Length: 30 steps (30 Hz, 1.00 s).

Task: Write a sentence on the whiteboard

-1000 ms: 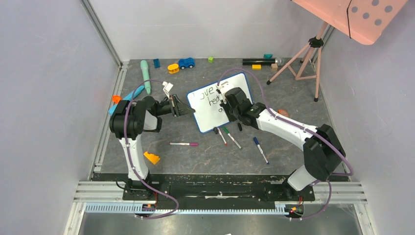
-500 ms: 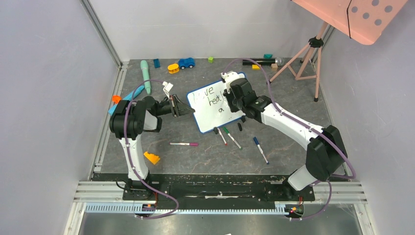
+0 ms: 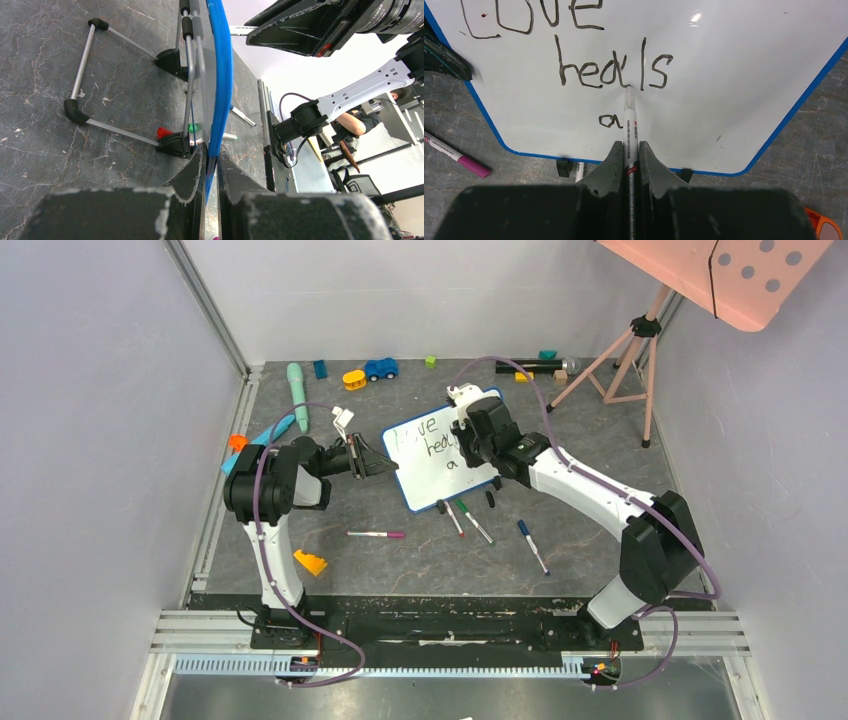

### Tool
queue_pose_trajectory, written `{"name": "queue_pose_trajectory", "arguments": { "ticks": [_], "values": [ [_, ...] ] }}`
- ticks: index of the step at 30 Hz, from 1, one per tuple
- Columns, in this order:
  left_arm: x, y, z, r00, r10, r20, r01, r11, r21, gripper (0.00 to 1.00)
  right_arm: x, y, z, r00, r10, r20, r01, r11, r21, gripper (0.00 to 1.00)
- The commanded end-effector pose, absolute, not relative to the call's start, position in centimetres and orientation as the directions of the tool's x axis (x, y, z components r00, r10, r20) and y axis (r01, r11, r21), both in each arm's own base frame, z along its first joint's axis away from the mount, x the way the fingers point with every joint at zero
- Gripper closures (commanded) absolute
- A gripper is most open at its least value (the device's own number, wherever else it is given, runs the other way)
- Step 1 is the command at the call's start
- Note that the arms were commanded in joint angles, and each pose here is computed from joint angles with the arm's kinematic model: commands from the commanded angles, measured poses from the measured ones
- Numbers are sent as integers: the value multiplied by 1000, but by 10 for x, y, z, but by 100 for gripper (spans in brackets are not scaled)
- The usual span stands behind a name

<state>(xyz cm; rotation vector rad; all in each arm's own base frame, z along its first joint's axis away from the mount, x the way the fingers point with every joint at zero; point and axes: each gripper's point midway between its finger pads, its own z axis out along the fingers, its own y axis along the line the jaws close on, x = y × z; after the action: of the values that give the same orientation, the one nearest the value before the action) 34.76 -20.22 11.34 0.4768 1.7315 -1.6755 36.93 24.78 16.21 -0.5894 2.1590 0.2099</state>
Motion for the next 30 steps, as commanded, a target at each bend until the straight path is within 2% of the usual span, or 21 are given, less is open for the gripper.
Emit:
{"name": "queue_pose_trajectory", "arguments": {
  "ticks": [1, 15, 30],
  "values": [
    [333, -204, 115, -685, -127, -718, 716, 63, -695, 98, 374, 252, 172, -486, -317, -815, -486, 873, -50, 100],
    [332, -204, 115, -685, -125, -718, 716, 62, -695, 98, 370, 244, 147, -523, -346, -779, -472, 879, -74, 100],
    [332, -204, 115, -687, -125, -716, 715, 62, -696, 98, 342, 224, 114, -576, -371, -728, -472, 879, -74, 100]
  ]
}}
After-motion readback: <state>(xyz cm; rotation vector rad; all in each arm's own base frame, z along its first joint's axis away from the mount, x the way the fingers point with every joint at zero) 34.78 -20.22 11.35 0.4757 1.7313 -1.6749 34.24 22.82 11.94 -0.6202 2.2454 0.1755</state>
